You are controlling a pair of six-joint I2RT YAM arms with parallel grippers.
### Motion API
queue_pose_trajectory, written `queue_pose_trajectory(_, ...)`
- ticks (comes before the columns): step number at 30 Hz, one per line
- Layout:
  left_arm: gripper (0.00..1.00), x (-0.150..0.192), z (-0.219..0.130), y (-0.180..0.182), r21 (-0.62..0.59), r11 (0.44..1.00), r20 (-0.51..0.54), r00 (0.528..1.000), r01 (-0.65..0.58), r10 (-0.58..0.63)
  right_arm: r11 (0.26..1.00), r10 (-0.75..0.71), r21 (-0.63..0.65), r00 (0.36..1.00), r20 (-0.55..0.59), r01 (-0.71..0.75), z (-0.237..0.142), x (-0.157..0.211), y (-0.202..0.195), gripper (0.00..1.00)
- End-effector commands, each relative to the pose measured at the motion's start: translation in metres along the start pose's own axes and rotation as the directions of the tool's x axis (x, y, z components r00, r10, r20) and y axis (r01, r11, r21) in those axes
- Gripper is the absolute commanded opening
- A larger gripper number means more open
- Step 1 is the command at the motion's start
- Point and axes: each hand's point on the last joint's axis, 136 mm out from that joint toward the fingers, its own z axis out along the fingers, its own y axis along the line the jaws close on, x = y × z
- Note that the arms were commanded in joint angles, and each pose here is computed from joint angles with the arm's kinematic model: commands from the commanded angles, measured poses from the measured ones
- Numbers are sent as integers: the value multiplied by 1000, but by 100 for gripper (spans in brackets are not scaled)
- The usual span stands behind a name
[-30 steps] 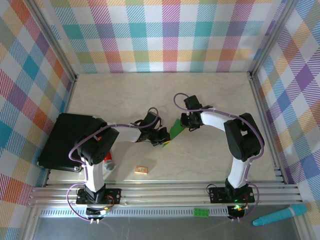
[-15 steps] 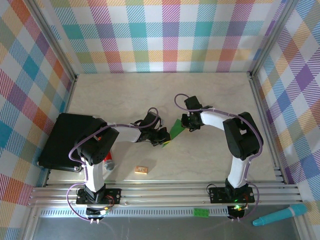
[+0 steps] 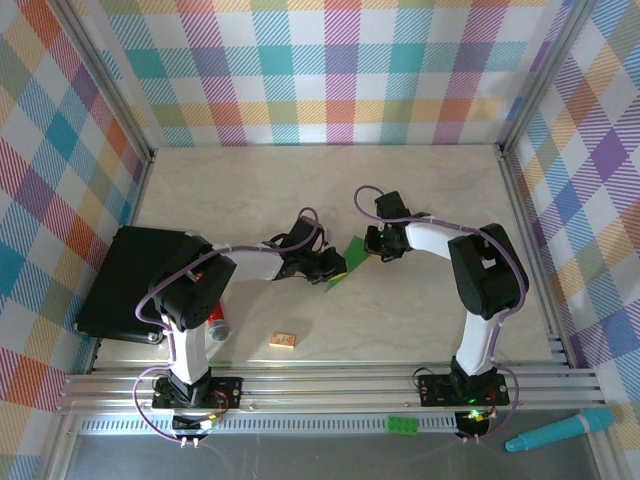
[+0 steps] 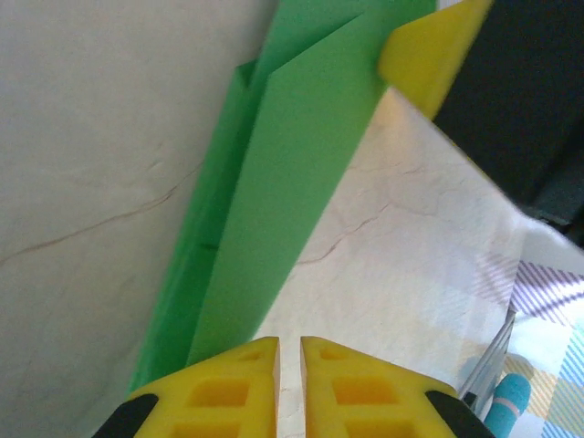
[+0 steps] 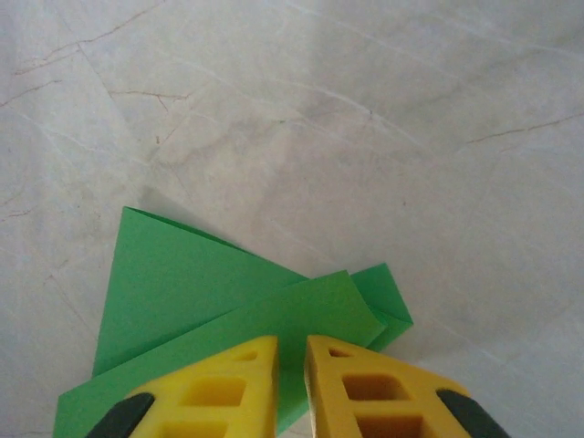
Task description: Fold a paper plane with a square sheet of paper (pick it up from the middle)
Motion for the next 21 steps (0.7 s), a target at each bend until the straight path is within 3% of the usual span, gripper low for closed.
queue_pose_trajectory(1,14,-9,7,3,-25,999,8,1000,25,-25,997,17,76,995,-94,-10,16,30,-27,18)
queue_pose_trajectory(14,10,-3,19,41,-178,981,-17,997,70,-74,999,21,47,996,-85,-17,16,29,-27,18)
queue_pose_trajectory(21,8,16,23,67,-237,965,-67,990,108,-127,981,-56,-186,998,15,58,-18,-6,27,20)
